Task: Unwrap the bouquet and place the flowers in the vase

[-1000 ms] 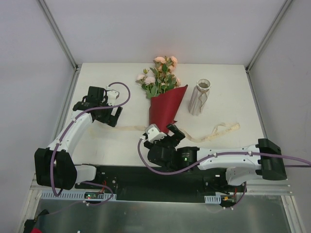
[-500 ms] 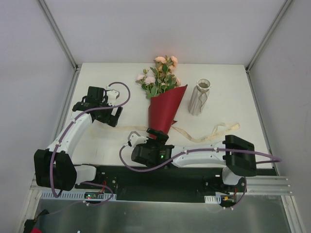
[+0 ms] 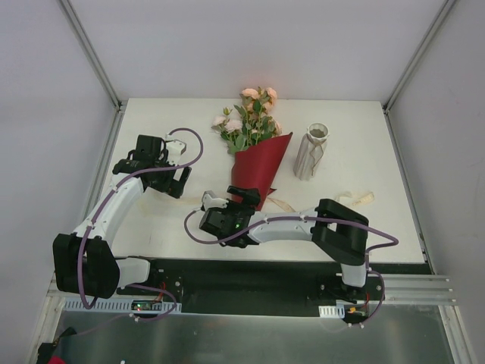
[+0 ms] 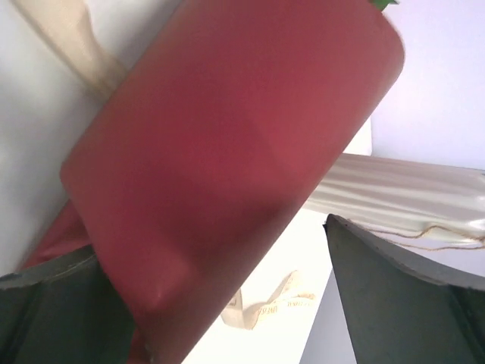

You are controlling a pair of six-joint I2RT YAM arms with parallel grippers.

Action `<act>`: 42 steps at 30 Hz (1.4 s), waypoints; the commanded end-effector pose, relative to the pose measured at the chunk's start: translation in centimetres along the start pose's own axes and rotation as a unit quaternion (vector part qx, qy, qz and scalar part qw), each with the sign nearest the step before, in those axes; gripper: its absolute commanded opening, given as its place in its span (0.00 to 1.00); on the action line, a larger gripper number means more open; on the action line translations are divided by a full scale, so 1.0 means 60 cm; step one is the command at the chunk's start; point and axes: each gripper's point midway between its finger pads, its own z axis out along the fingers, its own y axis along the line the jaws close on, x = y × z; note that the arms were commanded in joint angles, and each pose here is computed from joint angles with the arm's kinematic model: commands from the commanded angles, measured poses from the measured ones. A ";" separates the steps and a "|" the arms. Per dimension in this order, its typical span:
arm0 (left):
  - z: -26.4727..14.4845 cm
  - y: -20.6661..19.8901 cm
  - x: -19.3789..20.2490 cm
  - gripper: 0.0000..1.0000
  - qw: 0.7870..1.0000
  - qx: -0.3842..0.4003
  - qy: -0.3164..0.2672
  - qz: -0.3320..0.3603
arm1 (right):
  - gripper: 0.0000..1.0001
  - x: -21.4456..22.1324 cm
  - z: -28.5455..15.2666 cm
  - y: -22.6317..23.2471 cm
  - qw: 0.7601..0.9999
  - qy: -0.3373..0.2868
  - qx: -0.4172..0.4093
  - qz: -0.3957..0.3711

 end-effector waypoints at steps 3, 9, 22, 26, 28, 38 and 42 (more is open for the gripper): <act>-0.006 0.001 -0.009 0.99 1.000 0.002 -0.010 0.002 | 0.96 -0.061 -0.002 -0.040 0.997 -0.050 0.053 0.013; -0.008 0.004 -0.012 0.99 1.000 -0.001 -0.012 0.005 | 0.99 -0.100 -0.008 -0.061 0.989 -0.088 0.097 0.063; -0.021 0.005 -0.018 0.99 1.000 -0.007 -0.027 0.011 | 0.92 -0.060 -0.150 -0.195 0.922 -0.168 0.139 0.319; -0.026 0.006 -0.025 0.99 0.999 -0.008 -0.034 0.012 | 0.95 -0.014 -0.166 -0.187 0.896 -0.152 0.115 0.401; -0.032 0.007 -0.029 0.99 0.999 -0.010 -0.038 0.014 | 0.97 0.027 -0.172 -0.192 0.907 -0.133 0.128 0.377; -0.041 -0.022 -0.060 0.99 0.998 0.023 -0.048 0.031 | 0.96 0.106 -0.230 -0.204 0.890 -0.123 0.133 0.418; -0.025 -0.055 -0.074 0.99 0.997 0.047 -0.034 0.051 | 0.96 0.128 -0.244 -0.228 0.862 -0.138 0.111 0.475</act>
